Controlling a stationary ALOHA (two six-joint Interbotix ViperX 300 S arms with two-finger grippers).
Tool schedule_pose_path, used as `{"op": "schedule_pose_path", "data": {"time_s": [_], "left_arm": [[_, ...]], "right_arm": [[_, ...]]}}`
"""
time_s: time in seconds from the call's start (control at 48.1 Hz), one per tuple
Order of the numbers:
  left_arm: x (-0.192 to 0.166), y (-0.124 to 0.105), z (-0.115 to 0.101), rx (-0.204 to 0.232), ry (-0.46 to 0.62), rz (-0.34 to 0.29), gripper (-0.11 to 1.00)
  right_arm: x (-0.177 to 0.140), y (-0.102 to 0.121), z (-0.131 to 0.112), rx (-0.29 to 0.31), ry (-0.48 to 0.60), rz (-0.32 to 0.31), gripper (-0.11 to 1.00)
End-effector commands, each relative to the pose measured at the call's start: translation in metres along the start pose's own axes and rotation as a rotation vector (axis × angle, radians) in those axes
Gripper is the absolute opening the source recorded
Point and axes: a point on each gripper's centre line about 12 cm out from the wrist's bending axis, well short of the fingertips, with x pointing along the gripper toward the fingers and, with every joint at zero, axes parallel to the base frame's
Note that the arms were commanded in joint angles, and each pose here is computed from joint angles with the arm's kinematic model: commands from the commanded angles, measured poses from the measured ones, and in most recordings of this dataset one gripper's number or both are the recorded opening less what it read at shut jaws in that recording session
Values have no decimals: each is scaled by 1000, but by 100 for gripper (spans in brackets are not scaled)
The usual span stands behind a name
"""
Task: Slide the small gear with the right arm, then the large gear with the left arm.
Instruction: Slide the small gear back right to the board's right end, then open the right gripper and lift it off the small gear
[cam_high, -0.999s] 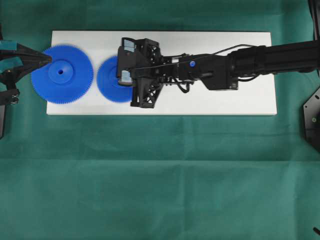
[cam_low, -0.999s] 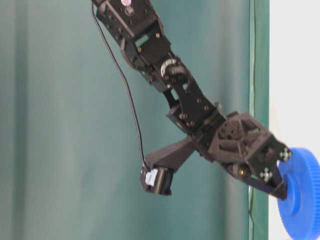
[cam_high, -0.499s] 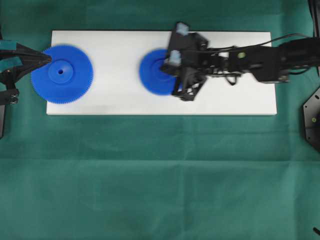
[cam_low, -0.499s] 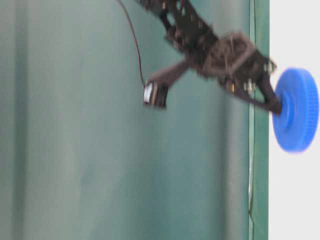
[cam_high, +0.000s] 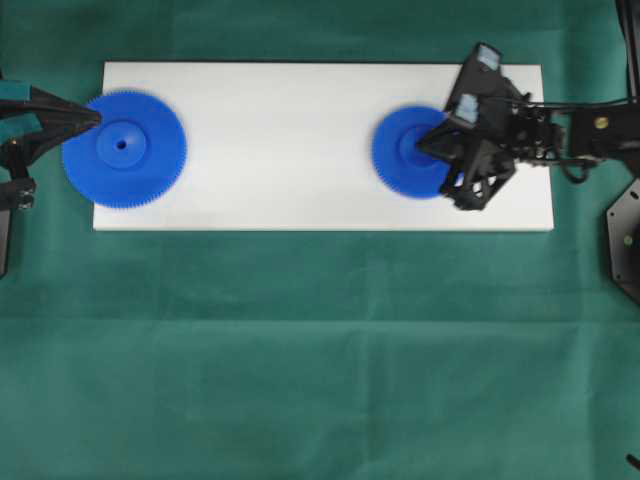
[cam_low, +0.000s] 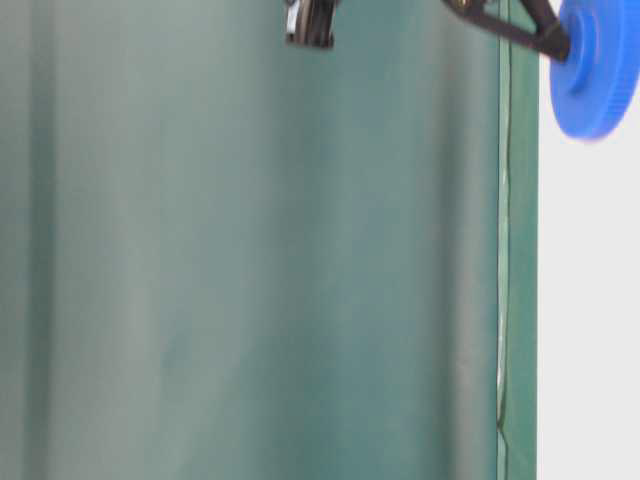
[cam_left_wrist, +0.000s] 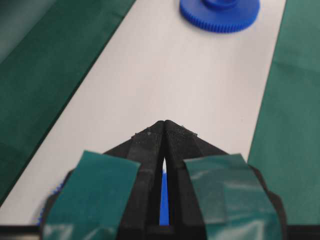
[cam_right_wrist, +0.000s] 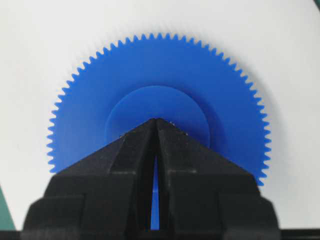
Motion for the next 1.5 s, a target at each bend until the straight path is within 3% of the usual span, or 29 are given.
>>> {"op": "schedule_pose_path", "data": {"time_s": [0.0,0.479,0.645,0.957,1.186,1.477], "left_arm": [[0,-1,8,0,-20,-2,0],[0,-1,10,0,-26,-2,0],[0,-1,10,0,-28,-2,0],[0,-3,8,4,-24,-14,0],[0,-4,8,5,-25,-19,0],[0,-4,9,6,-27,-20,0]], "right_arm": [[-5,-15,-30,42,82,-45,50],[-46,-36,-67,116,114,-121,50],[-53,-35,-63,132,53,-101,50],[-53,-35,-62,134,53,-102,50],[-59,-32,-45,125,-11,-85,50],[-82,-26,-9,23,-178,-66,50]]}}
